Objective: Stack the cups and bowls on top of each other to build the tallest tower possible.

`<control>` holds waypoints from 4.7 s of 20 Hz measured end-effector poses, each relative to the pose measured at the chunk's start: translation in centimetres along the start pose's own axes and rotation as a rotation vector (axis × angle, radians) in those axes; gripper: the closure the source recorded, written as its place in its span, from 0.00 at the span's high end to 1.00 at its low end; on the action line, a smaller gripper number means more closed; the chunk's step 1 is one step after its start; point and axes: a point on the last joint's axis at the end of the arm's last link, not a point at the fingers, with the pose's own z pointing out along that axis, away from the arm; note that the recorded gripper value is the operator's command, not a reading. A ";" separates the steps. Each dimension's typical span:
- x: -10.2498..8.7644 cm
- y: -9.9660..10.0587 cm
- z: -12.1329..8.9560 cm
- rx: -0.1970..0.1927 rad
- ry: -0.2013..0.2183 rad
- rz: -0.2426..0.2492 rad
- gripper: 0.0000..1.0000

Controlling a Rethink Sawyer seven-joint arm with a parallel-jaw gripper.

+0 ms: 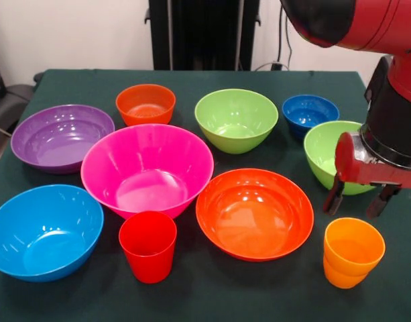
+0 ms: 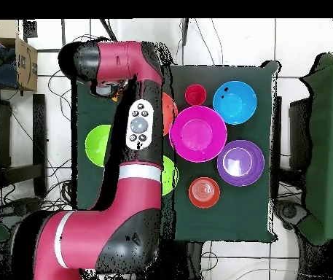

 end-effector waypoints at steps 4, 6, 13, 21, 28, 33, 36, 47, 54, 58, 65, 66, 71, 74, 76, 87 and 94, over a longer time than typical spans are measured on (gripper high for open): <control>-0.1 -0.4 0.2 0.014 -0.028 -0.003 1.00; -0.1 -0.7 0.4 0.023 -0.041 -0.005 1.00; 0.1 -1.3 1.0 0.034 -0.080 -0.002 1.00; 0.5 -1.9 1.6 0.037 -0.112 0.006 1.00; 1.1 -2.3 1.9 0.038 -0.109 0.013 1.00; 1.8 -2.6 2.4 0.039 -0.104 0.018 1.00; 2.1 -2.7 2.6 0.038 -0.105 0.021 1.00; 2.7 -2.6 3.3 0.026 -0.132 0.026 1.00; 2.4 -2.4 3.1 0.017 -0.167 0.026 1.00; 2.4 -2.3 3.3 0.016 -0.181 0.025 1.00; 3.0 -2.3 4.1 0.018 -0.192 0.026 1.00; 3.3 -2.3 4.4 0.018 -0.193 0.027 1.00; 4.7 -2.7 5.3 0.021 -0.188 0.033 1.00; 5.1 -2.8 5.4 0.021 -0.191 0.036 1.00; 5.5 -2.9 5.5 0.022 -0.196 0.037 1.00; 6.2 -2.2 5.4 0.022 -0.217 0.029 1.00; 5.7 -1.2 5.2 0.022 -0.233 0.015 1.00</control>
